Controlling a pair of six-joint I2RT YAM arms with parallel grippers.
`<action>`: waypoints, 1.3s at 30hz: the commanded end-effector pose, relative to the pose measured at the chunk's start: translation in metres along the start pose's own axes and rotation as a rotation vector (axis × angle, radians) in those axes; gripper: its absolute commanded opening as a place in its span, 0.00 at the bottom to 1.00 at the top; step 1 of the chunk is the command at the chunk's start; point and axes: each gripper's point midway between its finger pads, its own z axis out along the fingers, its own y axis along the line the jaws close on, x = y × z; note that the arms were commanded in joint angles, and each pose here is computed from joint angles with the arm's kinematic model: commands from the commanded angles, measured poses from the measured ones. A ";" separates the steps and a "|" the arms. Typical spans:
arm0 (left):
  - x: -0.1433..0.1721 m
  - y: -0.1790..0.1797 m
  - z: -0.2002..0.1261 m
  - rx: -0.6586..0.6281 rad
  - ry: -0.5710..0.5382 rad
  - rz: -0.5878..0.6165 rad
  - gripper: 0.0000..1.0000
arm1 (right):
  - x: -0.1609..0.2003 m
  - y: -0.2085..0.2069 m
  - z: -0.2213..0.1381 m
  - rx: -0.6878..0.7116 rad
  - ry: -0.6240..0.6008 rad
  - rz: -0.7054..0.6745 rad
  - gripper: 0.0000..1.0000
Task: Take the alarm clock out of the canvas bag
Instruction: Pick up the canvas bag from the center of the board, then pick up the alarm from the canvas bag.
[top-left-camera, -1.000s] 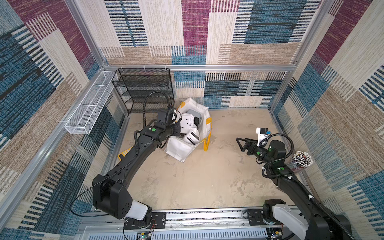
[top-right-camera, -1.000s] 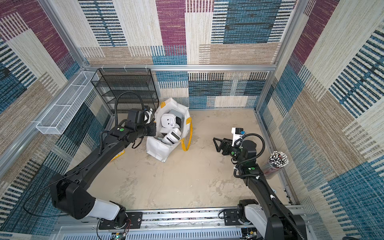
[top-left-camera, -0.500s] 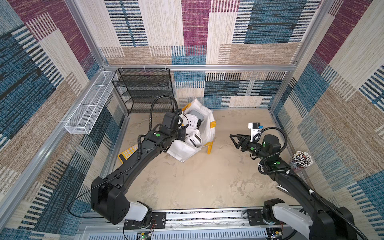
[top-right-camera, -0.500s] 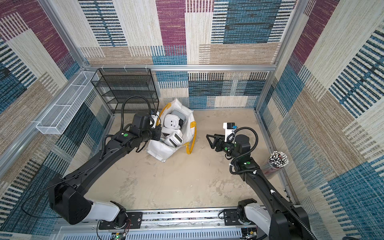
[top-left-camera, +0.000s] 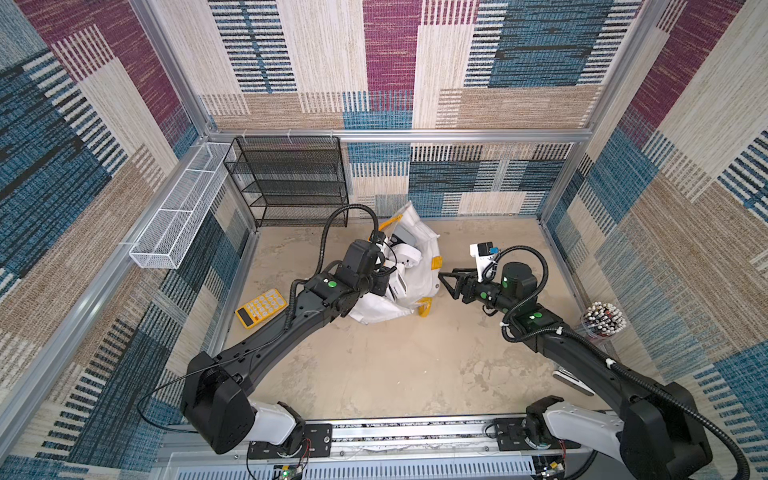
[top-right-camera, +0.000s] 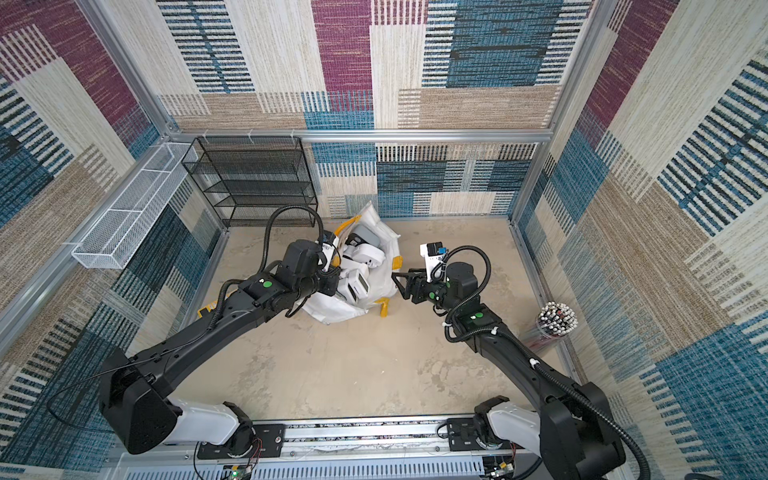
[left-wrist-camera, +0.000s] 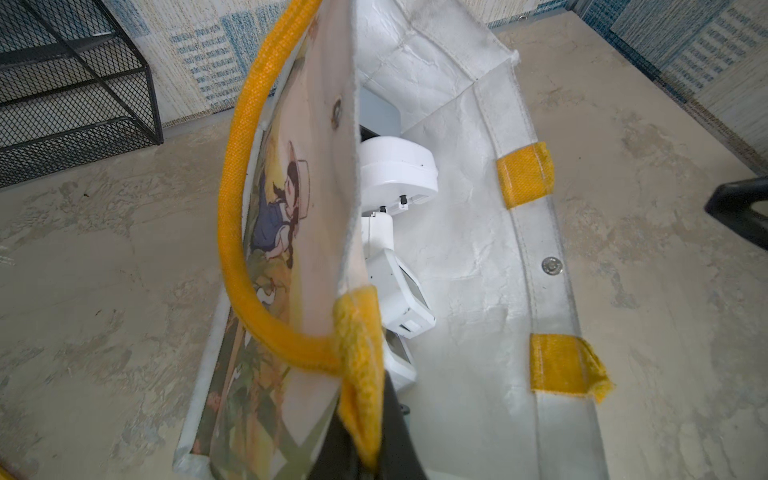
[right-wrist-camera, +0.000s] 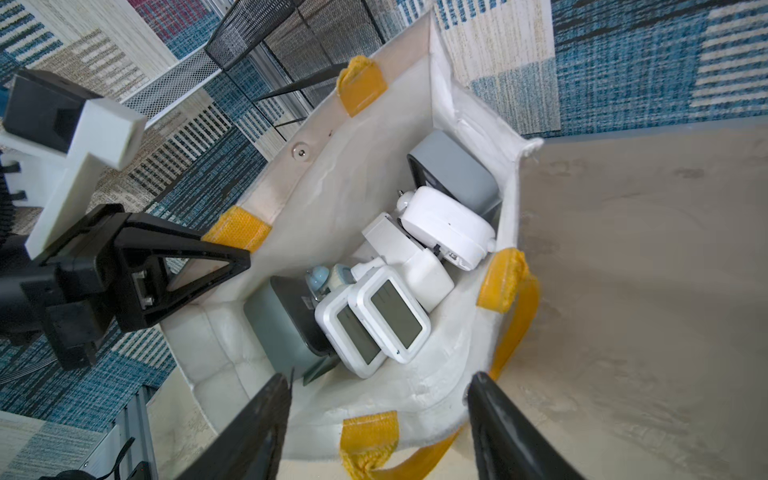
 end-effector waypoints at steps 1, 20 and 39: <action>-0.007 -0.007 -0.001 0.020 -0.046 0.016 0.00 | -0.001 0.004 0.007 -0.005 0.004 0.003 0.70; 0.029 -0.030 -0.014 0.110 -0.037 0.046 0.00 | 0.028 0.001 0.033 0.109 0.072 -0.157 0.72; 0.049 -0.044 -0.023 0.222 0.025 0.151 0.00 | 0.050 -0.043 0.041 0.293 0.073 -0.462 0.81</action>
